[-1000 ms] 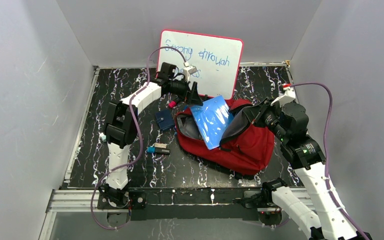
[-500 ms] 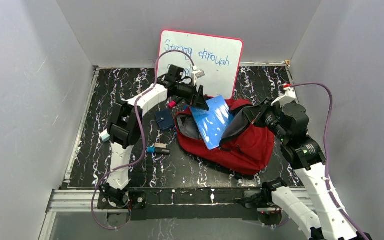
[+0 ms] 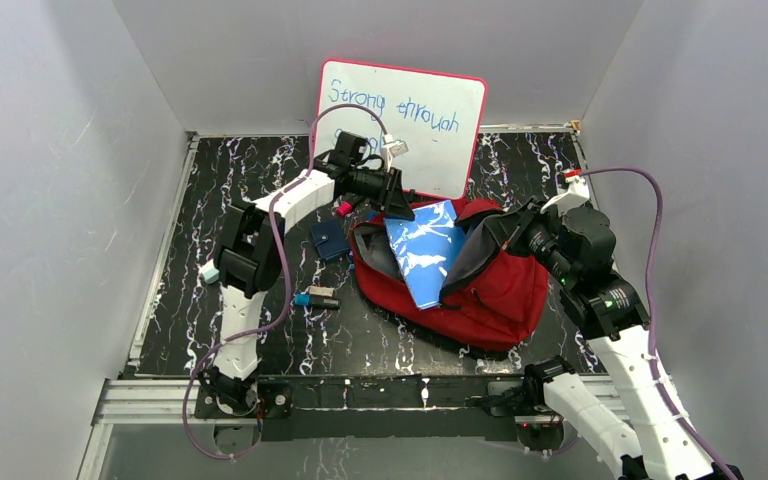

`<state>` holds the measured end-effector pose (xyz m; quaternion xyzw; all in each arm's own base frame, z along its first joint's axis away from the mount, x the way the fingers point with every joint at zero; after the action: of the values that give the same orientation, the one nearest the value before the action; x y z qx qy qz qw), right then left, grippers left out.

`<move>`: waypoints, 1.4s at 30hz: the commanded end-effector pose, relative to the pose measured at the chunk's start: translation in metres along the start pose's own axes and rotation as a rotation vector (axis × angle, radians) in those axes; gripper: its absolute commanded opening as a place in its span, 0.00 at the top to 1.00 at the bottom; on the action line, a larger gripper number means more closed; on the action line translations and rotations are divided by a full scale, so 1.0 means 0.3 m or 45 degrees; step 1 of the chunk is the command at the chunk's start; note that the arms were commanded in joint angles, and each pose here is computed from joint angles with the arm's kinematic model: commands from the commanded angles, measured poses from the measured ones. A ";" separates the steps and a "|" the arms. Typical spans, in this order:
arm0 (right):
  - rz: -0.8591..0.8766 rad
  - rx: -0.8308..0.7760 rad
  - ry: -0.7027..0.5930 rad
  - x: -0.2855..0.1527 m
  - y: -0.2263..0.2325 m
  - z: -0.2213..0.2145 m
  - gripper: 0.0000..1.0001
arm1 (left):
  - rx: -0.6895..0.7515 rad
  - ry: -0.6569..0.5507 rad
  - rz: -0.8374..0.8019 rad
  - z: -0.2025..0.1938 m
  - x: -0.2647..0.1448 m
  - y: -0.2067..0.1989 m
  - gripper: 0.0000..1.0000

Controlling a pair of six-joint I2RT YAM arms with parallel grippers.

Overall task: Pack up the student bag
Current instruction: Place the files in the student bag.

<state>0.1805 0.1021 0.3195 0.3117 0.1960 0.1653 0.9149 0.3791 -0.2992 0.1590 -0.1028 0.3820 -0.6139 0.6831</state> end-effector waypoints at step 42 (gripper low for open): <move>0.067 0.028 -0.055 0.005 0.022 0.017 0.98 | -0.415 -0.630 0.260 -0.084 -0.185 -0.307 1.00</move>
<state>0.1821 0.1039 0.3125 0.3200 0.2026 0.1642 0.9108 0.3148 -0.2525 0.1982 -0.3222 0.3428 -0.4146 0.7789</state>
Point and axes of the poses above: each gripper's point midway between its finger pads, its own x axis out along the fingers, its own y axis along the line the jaws close on, z = x × y, the point moved 7 cm from there along -x, back along the fingers, and after that the axes turned 6 degrees about x, right-handed, at the moved point
